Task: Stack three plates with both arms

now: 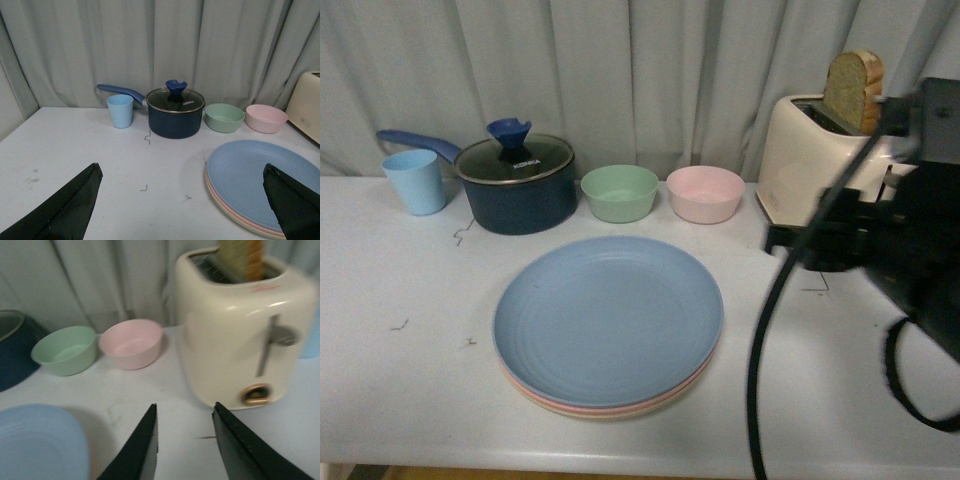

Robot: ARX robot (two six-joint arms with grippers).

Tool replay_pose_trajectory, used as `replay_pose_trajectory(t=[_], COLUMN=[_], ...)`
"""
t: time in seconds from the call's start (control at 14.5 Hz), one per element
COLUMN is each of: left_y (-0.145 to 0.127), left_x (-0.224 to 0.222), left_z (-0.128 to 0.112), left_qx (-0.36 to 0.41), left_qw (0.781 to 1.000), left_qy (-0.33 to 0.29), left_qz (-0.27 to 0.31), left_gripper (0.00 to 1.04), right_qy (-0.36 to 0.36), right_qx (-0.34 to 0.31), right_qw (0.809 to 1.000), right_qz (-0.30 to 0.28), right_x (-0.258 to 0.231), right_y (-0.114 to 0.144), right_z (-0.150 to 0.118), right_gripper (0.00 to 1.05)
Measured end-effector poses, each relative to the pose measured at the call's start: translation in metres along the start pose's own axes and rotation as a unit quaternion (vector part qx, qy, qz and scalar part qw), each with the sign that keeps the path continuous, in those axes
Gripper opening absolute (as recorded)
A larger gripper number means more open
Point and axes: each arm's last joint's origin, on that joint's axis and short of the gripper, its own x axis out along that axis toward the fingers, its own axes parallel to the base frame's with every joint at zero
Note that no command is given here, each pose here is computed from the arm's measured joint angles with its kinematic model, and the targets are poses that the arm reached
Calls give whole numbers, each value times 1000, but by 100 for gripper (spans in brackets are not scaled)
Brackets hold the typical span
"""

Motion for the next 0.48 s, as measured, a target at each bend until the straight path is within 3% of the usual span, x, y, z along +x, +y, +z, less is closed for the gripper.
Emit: replay_pose_trajectory(t=[0.14,0.21,0.28,0.41,0.48], left_y=[0,0,0,0,0], left_x=[0,0,0,0,0], left_z=[0,0,0,0,0], left_qx=[0,0,0,0,0], left_qw=[1000,1000,1000,1000,1000], left_qy=[0,0,0,0,0], left_qz=[0,-1,-1,-1,-1], left_gripper=[98,98,98,98,98], right_qy=[-43,-90,-98,-48,-56], right_qx=[-19,-27,-36,-54,-54], right_qw=[999,995,994,997,997], right_qz=[-13,-20,-18,-10,-14], right_x=[-17,-35,-54,-84,-94], right_y=[-16,-28,-36,-51,-56], right_z=[14,38,43,23,27], right_gripper=[26,13,1,2,2])
